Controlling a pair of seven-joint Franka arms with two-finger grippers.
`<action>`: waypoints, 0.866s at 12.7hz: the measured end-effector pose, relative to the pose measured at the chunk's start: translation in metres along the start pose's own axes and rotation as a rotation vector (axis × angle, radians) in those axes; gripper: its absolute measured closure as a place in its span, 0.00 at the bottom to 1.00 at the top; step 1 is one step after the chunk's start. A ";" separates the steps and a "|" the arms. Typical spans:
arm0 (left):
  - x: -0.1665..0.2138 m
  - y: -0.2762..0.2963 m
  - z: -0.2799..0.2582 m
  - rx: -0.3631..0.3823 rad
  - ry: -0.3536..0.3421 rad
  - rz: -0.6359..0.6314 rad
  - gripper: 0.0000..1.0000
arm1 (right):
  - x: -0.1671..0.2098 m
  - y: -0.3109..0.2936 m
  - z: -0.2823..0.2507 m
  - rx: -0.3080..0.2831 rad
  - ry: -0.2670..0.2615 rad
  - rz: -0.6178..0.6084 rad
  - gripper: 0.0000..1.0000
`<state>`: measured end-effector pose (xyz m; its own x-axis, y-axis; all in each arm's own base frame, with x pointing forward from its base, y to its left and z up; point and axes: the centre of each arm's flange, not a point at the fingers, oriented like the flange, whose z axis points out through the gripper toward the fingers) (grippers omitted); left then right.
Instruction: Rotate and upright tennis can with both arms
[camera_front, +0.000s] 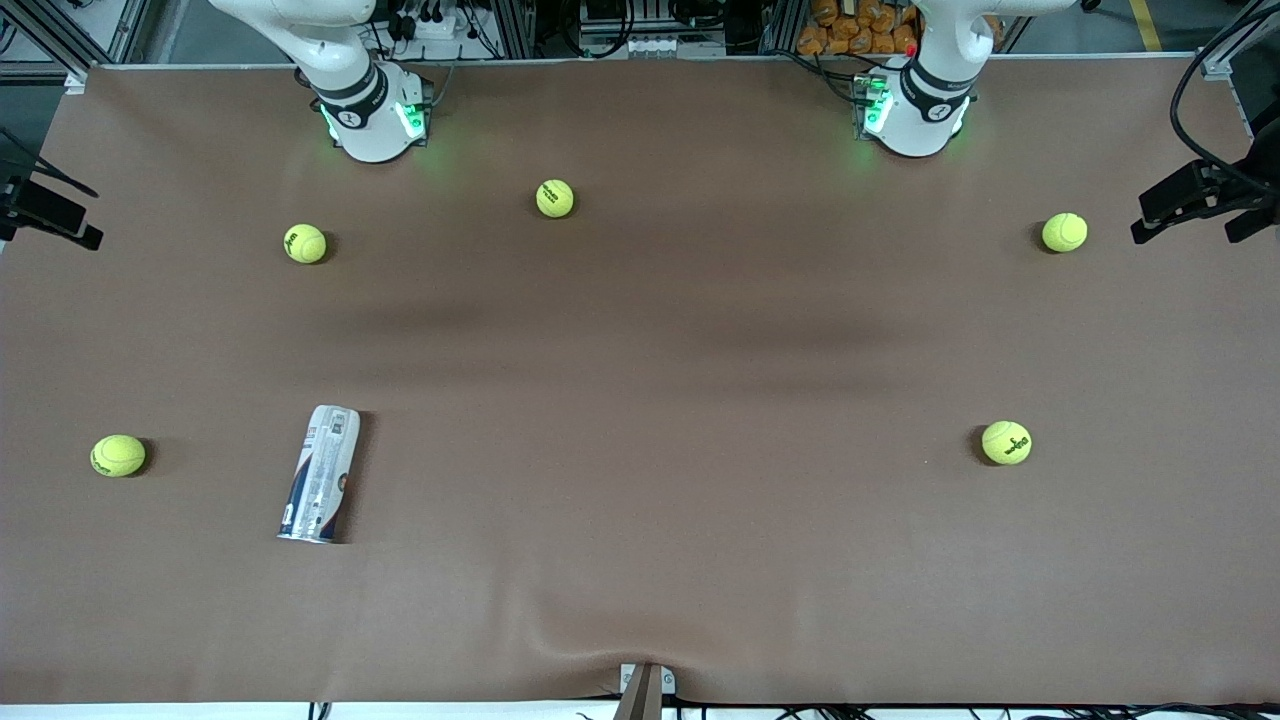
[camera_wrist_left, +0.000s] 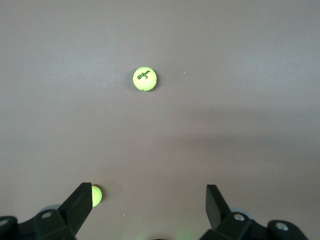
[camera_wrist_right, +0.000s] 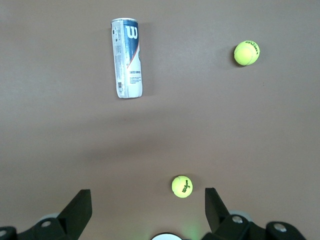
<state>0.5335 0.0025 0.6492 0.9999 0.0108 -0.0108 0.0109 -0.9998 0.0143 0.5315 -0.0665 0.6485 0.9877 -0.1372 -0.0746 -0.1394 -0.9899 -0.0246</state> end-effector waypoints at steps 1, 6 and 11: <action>0.000 0.000 0.000 0.000 -0.001 0.001 0.00 | 0.000 0.000 0.000 0.000 0.000 -0.001 0.00; 0.000 0.000 0.000 0.000 0.000 0.001 0.00 | 0.000 -0.001 0.000 0.000 -0.001 -0.001 0.00; 0.000 0.001 -0.001 0.000 0.001 0.000 0.00 | 0.010 -0.002 0.020 -0.001 -0.042 -0.004 0.00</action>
<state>0.5335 0.0017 0.6498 0.9999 0.0106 -0.0095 0.0107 -0.9998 0.0142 0.5402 -0.0647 0.6275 0.9845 -0.1316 -0.1159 -0.1353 -0.9905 -0.0244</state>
